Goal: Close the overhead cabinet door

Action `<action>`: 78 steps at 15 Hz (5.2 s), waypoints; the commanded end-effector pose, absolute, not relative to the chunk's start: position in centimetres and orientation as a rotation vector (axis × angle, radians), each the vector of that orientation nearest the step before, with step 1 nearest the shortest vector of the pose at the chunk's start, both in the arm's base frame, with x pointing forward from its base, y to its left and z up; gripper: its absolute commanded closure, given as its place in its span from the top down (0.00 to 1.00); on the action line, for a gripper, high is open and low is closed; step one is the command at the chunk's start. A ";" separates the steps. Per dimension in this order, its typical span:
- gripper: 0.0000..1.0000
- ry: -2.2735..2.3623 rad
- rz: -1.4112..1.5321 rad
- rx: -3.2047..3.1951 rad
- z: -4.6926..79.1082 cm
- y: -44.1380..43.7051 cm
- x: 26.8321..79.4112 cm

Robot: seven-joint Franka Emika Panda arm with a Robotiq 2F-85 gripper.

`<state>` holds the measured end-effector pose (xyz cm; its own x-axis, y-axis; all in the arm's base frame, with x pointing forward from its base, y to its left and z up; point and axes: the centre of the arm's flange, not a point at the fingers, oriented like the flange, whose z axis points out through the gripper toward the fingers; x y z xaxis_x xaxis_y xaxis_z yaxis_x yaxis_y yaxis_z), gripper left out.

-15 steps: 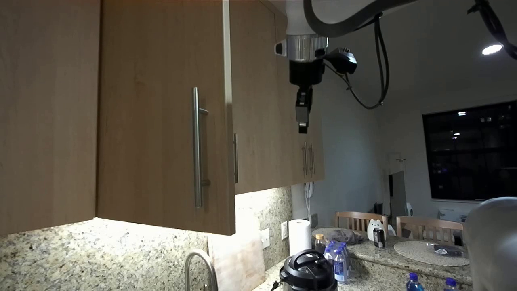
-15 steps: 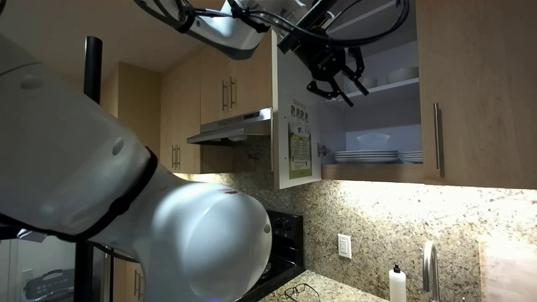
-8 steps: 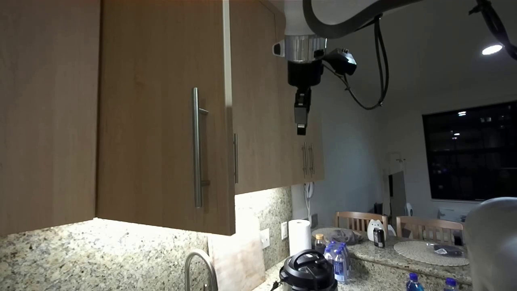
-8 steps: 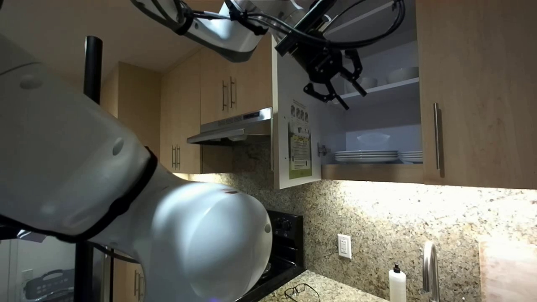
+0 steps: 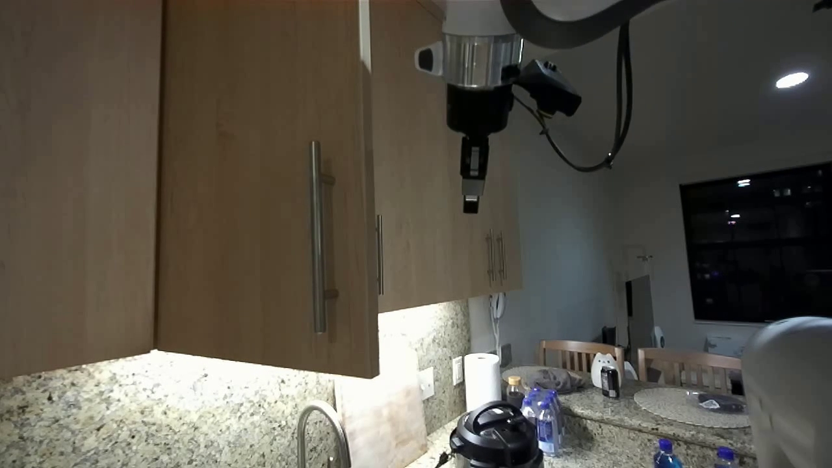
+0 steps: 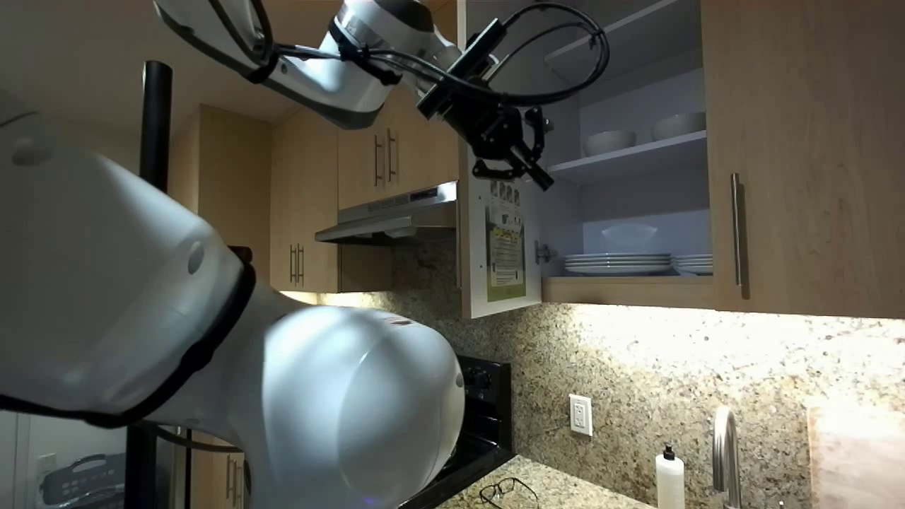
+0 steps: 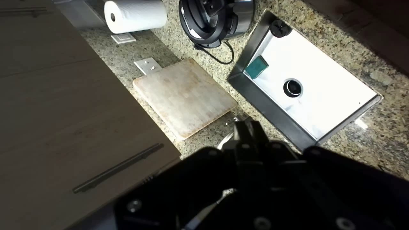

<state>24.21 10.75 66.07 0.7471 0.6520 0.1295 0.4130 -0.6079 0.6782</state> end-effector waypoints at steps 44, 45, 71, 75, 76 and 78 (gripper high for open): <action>0.07 0.991 1.089 1.925 82.1 24.0 13.0; 0.07 1.003 1.085 1.921 82.0 24.2 13.3; 0.07 1.245 1.016 1.758 84.5 25.6 21.3; 0.06 1.256 1.006 1.822 85.0 24.3 23.3; 0.07 1.254 1.003 1.837 85.1 24.0 23.7; 0.07 1.242 0.996 1.877 85.2 23.1 24.5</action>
